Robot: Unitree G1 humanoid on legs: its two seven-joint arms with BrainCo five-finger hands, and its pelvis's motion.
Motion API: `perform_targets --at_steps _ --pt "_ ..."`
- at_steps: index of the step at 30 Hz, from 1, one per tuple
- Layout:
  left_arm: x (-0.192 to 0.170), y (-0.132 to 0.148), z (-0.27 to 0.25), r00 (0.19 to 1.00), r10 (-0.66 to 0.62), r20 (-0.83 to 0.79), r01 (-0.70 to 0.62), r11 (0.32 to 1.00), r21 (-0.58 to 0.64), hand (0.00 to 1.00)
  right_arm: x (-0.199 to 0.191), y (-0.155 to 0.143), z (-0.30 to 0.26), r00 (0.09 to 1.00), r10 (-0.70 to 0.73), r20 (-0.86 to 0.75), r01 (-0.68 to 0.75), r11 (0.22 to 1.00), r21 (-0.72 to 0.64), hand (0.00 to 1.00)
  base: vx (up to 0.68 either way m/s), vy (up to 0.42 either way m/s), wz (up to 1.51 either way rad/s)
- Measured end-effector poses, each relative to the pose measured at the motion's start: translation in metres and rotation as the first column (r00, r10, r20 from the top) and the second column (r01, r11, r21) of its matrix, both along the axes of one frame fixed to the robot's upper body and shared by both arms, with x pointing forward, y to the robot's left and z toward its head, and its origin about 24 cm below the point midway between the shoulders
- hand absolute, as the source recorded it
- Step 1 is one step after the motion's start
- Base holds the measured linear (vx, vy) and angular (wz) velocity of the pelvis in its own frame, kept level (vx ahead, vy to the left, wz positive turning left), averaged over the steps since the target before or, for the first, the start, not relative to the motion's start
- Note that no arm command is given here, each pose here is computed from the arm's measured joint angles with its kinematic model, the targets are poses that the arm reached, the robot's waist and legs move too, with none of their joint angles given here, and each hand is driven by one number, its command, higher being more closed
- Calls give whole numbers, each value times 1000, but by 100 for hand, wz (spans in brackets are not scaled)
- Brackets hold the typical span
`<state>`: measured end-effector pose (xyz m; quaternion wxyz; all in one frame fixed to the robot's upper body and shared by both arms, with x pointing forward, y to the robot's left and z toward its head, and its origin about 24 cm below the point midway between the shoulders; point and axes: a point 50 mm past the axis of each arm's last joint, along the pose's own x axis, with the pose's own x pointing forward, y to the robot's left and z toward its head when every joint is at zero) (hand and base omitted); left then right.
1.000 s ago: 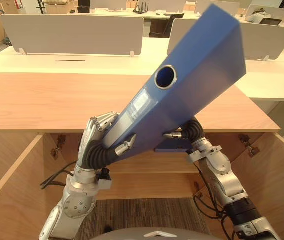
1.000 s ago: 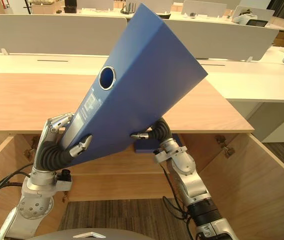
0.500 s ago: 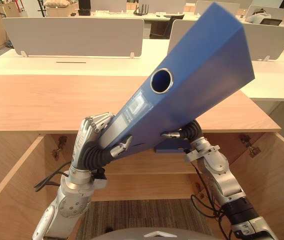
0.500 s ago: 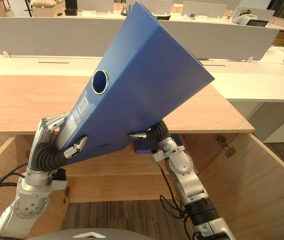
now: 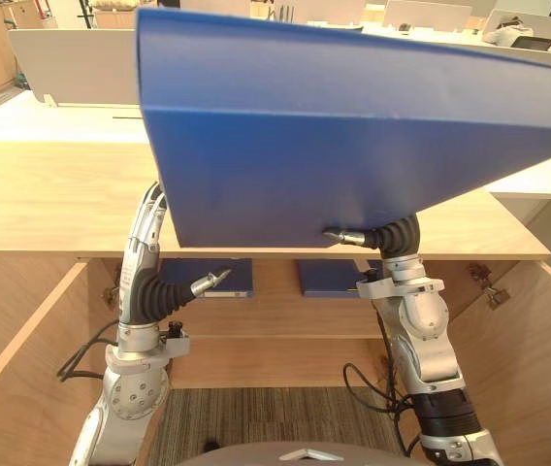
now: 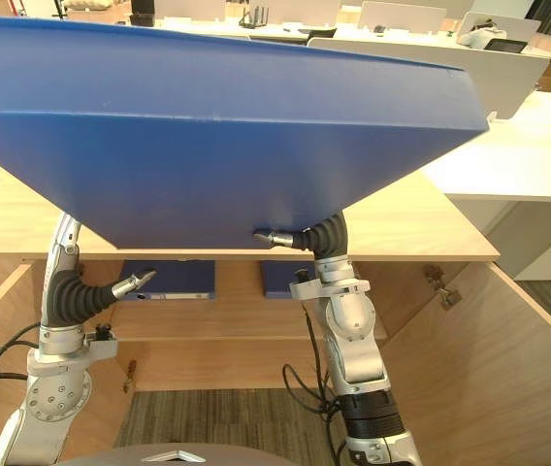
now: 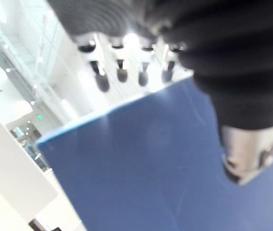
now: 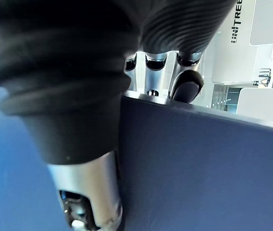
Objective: Walk over to the cabinet, pick up the folder, carry it to the office cabinet, place the folder inside the office cabinet, then close the office cabinet door
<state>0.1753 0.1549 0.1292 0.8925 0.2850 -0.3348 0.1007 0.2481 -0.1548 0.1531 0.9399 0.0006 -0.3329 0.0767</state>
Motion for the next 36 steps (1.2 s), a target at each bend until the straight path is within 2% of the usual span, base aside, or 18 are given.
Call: perform_targets --at_steps 7,14,24,30,36 --pt "-6 22 -6 988 150 -40 -154 978 -139 0 -9 -7 -5 998 -59 -15 60 995 78 100 0 0 0" --pt "-12 34 -22 974 188 -130 -219 927 -303 0 -14 -10 -16 993 -104 -56 108 991 74 100 4 1 2" --pt "-13 36 -59 937 155 -314 -260 909 -327 0 -14 -6 -20 989 -127 -71 132 989 68 100 15 -2 6" --pt "-12 30 -88 892 91 -443 -261 903 -340 0 -14 -6 -20 988 -132 -74 137 988 65 100 0 0 0" --pt "-17 22 -128 793 25 -608 -269 911 -313 0 -14 -3 -20 990 -114 -78 120 990 77 100 0 0 0"
